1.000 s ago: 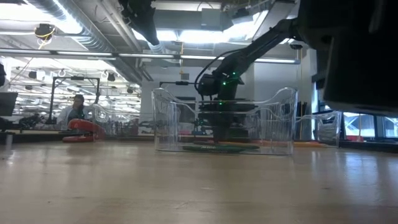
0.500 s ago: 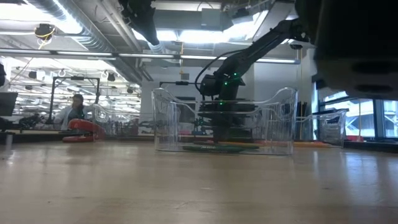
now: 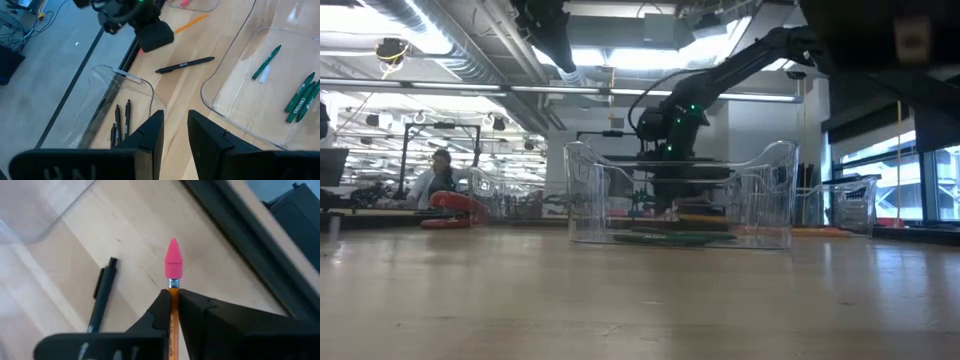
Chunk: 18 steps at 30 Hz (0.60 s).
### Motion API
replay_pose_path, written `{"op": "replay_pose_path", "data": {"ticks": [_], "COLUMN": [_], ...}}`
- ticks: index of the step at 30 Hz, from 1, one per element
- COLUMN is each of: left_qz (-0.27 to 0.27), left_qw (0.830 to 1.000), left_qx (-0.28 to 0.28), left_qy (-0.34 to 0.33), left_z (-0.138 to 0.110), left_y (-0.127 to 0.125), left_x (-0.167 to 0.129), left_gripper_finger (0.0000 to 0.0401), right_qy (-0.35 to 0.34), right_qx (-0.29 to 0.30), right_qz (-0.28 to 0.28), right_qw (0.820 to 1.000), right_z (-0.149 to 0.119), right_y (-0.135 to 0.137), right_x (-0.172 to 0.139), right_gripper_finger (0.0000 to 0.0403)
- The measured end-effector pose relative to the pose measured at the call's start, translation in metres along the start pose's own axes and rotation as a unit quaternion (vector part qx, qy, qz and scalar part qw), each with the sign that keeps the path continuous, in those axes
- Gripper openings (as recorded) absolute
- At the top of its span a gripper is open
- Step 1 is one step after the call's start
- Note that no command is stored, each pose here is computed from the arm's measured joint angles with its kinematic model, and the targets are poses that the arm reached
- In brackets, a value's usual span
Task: Sort crayons/erasers/pens/pencils in bins
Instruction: Put the orange pencil into the top right transparent bin
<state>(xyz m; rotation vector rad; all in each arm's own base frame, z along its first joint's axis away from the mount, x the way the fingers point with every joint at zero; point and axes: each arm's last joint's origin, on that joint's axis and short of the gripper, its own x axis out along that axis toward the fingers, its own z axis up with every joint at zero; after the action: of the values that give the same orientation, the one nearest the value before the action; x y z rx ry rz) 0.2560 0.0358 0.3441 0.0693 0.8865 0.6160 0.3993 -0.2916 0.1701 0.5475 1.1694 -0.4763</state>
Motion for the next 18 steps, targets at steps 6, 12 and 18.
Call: {"op": "replay_pose_path", "data": {"ticks": [6, 12, 18], "left_qz": [0.0, 0.0, 0.0], "left_qw": [1.0, 1.0, 1.0], "left_qx": [0.0, 0.0, 0.0], "left_qy": [0.0, 0.0, 0.0], "left_z": [0.0, 0.0, 0.0], "left_y": [0.0, 0.0, 0.0], "left_x": [0.0, 0.0, 0.0], "left_gripper_finger": [0.008, 0.008, 0.008], "right_qy": [-0.018, -0.026, -0.045], "right_qx": [-0.014, -0.044, -0.058], "right_qz": [0.0, -0.004, -0.01], "right_qw": [1.0, 0.999, 0.997], "right_z": [0.014, 0.021, 0.017], "right_y": [0.005, 0.012, 0.025], "right_x": [-0.032, -0.068, -0.099], "right_gripper_finger": [0.0027, 0.0027, 0.0027]}}
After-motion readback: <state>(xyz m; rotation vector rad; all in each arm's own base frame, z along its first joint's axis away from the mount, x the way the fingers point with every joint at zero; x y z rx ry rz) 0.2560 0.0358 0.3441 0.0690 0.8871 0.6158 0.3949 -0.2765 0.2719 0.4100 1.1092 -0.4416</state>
